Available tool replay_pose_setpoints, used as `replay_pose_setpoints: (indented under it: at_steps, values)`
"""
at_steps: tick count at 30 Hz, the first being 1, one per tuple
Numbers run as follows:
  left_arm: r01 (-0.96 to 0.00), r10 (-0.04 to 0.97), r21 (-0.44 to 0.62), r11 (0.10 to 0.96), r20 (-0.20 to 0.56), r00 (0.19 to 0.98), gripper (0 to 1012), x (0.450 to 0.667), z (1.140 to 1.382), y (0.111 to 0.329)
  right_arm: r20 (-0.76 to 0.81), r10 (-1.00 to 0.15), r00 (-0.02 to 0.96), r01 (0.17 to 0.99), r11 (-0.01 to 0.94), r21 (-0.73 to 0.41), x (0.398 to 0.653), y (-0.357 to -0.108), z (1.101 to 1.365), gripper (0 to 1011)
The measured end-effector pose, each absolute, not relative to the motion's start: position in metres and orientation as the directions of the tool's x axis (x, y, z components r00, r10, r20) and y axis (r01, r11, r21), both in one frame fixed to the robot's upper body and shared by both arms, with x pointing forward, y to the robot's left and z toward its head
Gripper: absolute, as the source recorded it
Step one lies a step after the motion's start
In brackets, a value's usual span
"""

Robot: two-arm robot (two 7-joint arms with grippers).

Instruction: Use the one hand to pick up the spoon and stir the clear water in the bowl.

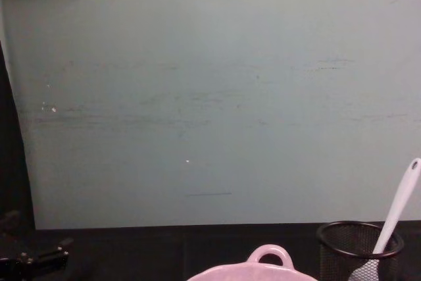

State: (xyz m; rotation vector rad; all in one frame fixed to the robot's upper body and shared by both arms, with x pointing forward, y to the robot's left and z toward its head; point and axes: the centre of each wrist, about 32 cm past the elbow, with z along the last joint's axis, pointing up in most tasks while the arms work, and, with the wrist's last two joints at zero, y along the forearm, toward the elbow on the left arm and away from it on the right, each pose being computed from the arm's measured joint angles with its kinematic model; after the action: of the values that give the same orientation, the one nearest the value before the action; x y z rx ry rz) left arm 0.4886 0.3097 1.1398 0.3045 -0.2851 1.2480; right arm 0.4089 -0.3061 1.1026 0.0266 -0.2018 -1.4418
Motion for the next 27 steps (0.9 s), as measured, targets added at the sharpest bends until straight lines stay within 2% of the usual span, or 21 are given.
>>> replay_pose_setpoints:
  at_steps: [27]
  values:
    - [-0.955, 0.88, 0.07, 0.287, 0.374, 0.292, 1005, 0.4886, 1.1398, 0.3097, 0.133, -0.984, 0.115, 0.981, 0.134, 0.142, 0.4079, -0.3065, 1.1043, 1002]
